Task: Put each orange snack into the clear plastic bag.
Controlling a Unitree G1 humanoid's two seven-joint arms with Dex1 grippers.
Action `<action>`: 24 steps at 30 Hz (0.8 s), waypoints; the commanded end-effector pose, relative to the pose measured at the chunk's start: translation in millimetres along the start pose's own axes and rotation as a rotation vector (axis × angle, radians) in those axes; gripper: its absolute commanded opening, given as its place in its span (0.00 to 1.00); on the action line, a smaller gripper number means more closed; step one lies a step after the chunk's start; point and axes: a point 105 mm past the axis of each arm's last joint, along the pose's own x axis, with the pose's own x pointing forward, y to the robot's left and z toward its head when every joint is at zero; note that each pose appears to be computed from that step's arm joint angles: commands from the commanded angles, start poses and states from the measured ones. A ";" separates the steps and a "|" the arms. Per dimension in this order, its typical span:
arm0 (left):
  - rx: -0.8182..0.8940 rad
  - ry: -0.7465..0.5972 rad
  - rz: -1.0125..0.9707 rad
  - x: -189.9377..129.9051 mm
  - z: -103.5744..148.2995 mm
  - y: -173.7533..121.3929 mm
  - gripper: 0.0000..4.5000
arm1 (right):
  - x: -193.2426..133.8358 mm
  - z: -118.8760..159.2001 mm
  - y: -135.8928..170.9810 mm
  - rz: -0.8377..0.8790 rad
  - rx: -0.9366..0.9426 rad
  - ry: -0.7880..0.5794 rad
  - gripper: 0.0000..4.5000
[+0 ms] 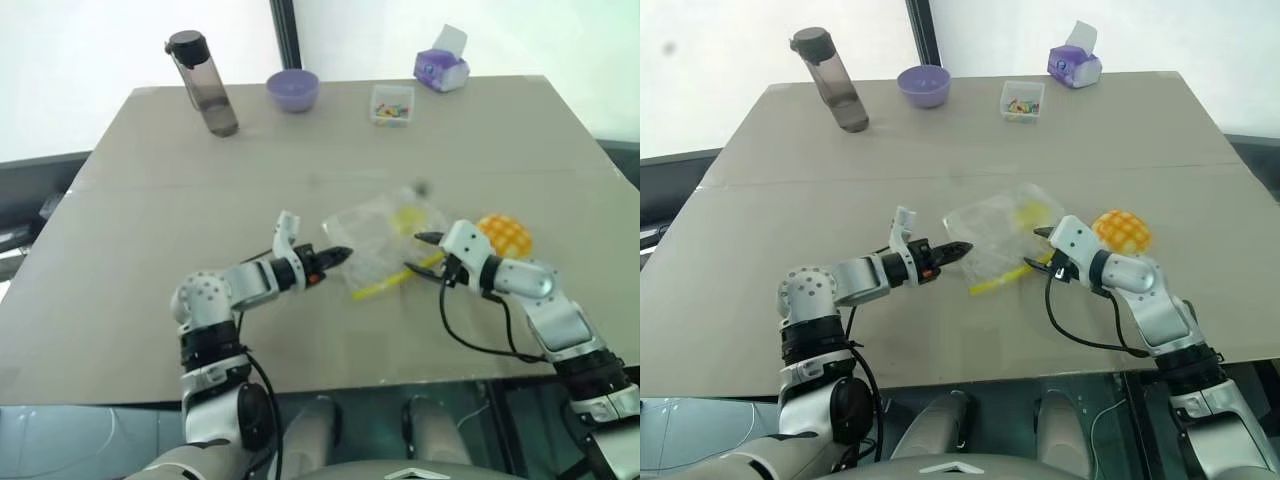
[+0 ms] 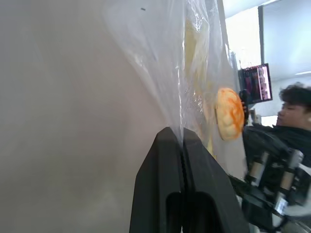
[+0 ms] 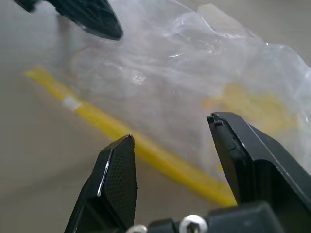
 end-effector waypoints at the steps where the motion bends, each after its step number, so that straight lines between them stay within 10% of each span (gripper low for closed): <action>1: 0.013 0.005 -0.045 -13.7 -7.1 -12.0 0.01 | 13.9 7.3 -20.9 -0.079 -0.046 -0.002 0.62; 24: -0.149 -0.186 -0.284 -9.2 23.5 -61.7 0.01 | -12.2 12.1 -38.6 -0.194 -0.159 -0.019 0.62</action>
